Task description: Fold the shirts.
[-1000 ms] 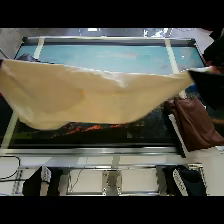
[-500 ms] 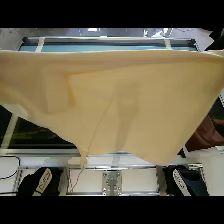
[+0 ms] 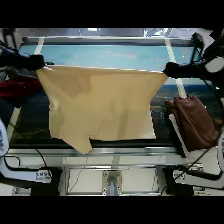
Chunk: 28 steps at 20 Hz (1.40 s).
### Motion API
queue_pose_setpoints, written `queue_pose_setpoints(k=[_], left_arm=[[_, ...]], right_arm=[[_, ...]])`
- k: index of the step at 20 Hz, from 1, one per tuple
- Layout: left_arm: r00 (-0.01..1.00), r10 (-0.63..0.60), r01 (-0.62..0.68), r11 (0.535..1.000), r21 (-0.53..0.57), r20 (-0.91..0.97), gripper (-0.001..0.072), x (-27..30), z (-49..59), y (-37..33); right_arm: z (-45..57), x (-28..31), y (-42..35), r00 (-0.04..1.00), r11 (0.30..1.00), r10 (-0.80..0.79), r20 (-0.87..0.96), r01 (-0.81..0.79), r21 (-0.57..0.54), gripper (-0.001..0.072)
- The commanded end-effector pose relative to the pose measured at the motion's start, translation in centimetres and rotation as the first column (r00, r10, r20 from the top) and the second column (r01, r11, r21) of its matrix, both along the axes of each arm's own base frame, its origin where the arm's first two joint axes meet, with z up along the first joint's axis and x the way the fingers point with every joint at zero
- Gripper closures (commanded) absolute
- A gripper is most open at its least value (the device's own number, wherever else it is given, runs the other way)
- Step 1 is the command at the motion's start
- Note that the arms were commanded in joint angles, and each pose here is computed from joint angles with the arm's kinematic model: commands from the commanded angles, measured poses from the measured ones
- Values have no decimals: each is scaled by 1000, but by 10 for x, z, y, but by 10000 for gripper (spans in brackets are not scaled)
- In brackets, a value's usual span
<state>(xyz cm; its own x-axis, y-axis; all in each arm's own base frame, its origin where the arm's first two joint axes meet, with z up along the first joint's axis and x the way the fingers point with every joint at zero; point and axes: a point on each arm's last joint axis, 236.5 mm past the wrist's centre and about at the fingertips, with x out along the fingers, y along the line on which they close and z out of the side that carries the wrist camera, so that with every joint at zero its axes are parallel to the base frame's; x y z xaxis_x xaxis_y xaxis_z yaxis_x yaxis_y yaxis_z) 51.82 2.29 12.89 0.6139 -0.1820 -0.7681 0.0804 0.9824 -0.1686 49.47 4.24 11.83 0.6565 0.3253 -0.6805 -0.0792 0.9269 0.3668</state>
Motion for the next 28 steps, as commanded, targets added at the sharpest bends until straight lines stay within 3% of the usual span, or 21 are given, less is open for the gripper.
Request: queue_pose_setpoints(k=[1,2,3,4,5,6,9,12,14,15,17,19,20,21,23,24,27,28], left_arm=[[999,35,-35,999,-21,-40,692,53,-92,-5],[999,36,-37,999,-29,-41,687,60,-104,-9],[999,39,-40,999,-34,-30,609,65,-109,-11],[999,46,-46,998,-37,-11,368,69,-106,-10],[998,54,-54,997,-46,17,20,71,-94,-9],[996,72,-70,996,-49,45,22,69,-76,-2],[983,124,-122,992,-20,135,23,41,1,38],[971,232,-234,971,46,52,24,-42,36,107],[937,349,-349,937,-4,-32,24,-100,9,139],[911,401,-407,912,-51,-97,24,-132,-20,143],[845,485,-522,839,-152,-227,24,-190,-87,132],[775,551,-625,741,-247,-310,24,-229,-142,111],[765,542,-639,703,-312,-347,48,-238,-162,92],[780,496,-619,700,-356,-382,130,-246,-178,70],[758,462,-643,650,-405,-460,150,-257,-205,45],[747,464,-656,631,-413,-477,150,-258,-213,43],[765,432,-638,606,-475,-477,149,-245,-221,37],[756,434,-652,573,-497,-490,150,-240,-225,36]], right_arm=[[-63,70,11,991,984,-126,39,120,133,696],[-67,82,16,986,979,-153,68,142,148,695],[-68,89,21,981,976,-169,93,154,155,659],[-64,94,25,977,975,-178,117,159,158,508],[-56,96,26,973,972,-187,138,163,167,270],[-44,97,27,973,973,-180,147,153,175,214],[26,79,9,976,984,-116,186,87,156,215],[64,4,-42,995,998,-42,88,46,-36,225],[42,-63,-78,995,984,-54,-86,38,-175,225],[30,-88,-86,989,983,-80,-123,57,-177,225],[0,-126,-82,982,986,-149,-118,139,-89,224],[-36,-150,-61,961,956,-268,-69,274,103,223],[-55,-159,-48,931,897,-357,-74,364,251,222],[-77,-171,-37,892,806,-432,-132,447,387,223],[-131,-204,-2,834,622,-439,-334,551,557,222],[-153,-222,15,826,591,-398,-399,564,577,222],[-181,-242,27,819,597,-361,-445,570,564,219],[-179,-240,26,820,596,-366,-441,570,565,219]])
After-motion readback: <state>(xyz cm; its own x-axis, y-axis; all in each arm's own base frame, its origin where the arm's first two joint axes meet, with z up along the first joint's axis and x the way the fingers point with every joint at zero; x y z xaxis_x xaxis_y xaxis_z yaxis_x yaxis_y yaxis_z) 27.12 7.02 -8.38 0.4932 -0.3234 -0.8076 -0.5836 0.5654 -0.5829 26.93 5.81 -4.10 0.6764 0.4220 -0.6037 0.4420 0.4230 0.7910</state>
